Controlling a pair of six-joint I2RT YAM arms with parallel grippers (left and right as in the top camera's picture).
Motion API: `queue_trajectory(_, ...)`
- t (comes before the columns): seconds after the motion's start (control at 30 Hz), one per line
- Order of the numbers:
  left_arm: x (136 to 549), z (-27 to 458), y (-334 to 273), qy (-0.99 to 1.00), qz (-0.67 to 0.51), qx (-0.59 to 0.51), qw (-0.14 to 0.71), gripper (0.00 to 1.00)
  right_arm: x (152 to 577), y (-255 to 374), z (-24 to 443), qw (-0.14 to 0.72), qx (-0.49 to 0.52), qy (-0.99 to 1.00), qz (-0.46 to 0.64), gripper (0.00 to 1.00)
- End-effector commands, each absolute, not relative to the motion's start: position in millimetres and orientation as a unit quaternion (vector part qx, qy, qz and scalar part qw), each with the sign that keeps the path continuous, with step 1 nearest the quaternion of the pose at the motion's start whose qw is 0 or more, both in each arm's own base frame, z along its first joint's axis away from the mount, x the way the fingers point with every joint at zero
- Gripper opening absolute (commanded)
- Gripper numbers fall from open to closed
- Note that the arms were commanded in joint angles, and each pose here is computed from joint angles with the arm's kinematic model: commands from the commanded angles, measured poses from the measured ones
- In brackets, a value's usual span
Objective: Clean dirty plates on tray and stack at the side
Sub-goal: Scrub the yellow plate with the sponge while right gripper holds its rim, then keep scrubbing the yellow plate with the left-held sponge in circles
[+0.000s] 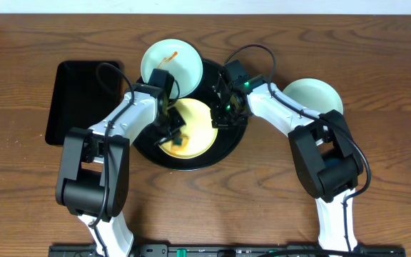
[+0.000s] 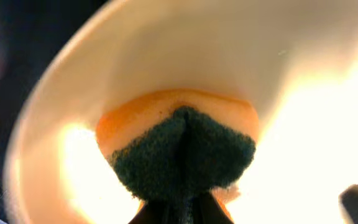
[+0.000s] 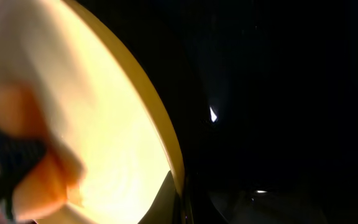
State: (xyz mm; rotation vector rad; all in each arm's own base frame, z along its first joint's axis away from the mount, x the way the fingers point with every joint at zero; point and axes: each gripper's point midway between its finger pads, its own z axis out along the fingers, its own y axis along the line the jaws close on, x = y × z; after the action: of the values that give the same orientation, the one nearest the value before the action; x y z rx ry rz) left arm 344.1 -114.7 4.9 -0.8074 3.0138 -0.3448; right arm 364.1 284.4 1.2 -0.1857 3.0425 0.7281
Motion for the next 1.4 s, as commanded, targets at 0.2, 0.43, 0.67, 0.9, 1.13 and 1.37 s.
queue_trajectory(0.2,351,-7,-90,0.973,-0.040,-0.224,0.039,0.08,355,259,-29,-0.015,-0.042,0.983,0.178,0.01)
queue_trajectory(0.43,298,-1,-122,0.962,-0.115,-0.228,-0.100,0.07,355,260,-29,-0.015,-0.042,0.983,0.178,0.01)
queue_trajectory(0.67,312,-3,-119,0.966,-0.109,-0.225,-0.066,0.07,356,260,-29,-0.014,-0.042,0.983,0.179,0.01)
queue_trajectory(0.9,364,-4,-56,0.968,0.054,-0.227,0.097,0.07,356,260,-29,-0.014,-0.042,0.983,0.179,0.01)
queue_trajectory(1.13,330,-6,-54,0.949,0.083,-0.302,0.045,0.08,357,261,-29,-0.010,-0.043,0.983,0.181,0.01)
queue_trajectory(1.37,313,-7,-96,0.941,0.062,-0.332,0.026,0.07,357,262,-28,-0.012,-0.047,0.982,0.183,0.01)
